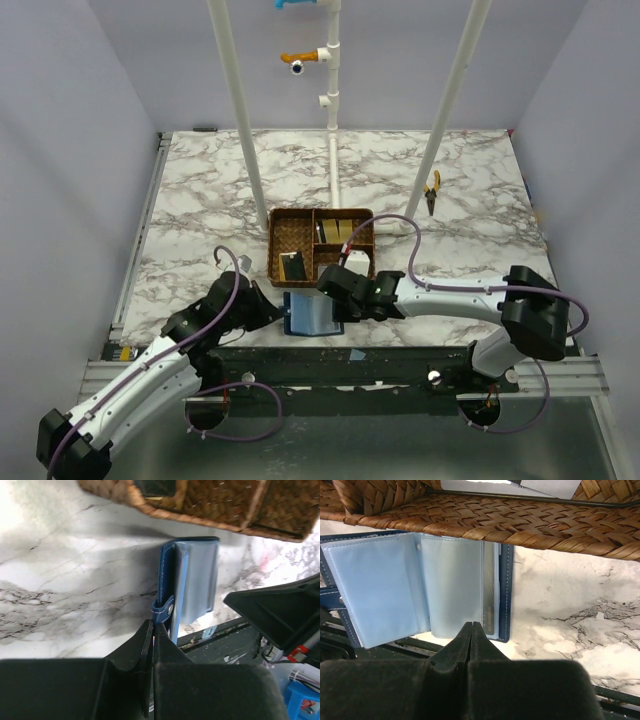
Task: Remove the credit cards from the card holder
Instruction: Close the card holder at the corner of the board.
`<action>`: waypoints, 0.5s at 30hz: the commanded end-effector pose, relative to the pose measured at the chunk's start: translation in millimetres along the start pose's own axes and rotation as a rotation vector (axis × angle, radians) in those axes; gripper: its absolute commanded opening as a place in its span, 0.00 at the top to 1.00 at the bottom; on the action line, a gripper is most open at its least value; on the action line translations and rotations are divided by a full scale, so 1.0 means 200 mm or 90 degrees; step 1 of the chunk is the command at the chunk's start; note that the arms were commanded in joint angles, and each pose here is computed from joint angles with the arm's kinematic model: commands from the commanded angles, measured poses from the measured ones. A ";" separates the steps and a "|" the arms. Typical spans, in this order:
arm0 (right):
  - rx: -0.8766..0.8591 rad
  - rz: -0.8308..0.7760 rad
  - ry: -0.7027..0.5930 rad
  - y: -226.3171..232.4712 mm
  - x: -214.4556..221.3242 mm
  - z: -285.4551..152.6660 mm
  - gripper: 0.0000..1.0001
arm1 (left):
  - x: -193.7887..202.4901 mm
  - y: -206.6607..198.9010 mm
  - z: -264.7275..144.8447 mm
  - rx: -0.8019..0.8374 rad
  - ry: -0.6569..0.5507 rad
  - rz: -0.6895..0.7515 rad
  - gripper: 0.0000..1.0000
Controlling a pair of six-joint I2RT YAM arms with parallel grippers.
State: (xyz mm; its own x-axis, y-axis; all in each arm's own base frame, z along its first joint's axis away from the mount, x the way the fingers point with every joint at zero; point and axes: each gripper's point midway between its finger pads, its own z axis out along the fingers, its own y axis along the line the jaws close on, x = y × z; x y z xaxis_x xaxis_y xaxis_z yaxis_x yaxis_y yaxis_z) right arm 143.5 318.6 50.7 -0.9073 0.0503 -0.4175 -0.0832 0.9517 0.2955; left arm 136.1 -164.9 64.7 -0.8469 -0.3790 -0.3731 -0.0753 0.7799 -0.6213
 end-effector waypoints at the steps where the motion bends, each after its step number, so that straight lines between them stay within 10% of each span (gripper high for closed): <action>1: 0.021 0.016 -0.024 -0.05 -0.02 -0.02 0.99 | -0.06 -0.14 -0.08 0.062 -0.017 0.029 1.00; 15: 0.037 0.041 -0.060 -0.12 -0.08 -0.08 0.99 | -0.07 -0.41 -0.10 0.178 0.012 0.063 1.00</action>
State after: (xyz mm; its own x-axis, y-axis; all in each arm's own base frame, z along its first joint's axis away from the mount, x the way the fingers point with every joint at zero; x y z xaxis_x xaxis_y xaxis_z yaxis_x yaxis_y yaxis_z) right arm 146.4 303.9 61.6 -0.8902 0.1050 -0.4433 -0.0377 0.9528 0.3013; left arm 142.3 -190.8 108.0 -0.8500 -0.3340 -0.4073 0.0594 0.7076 -0.7041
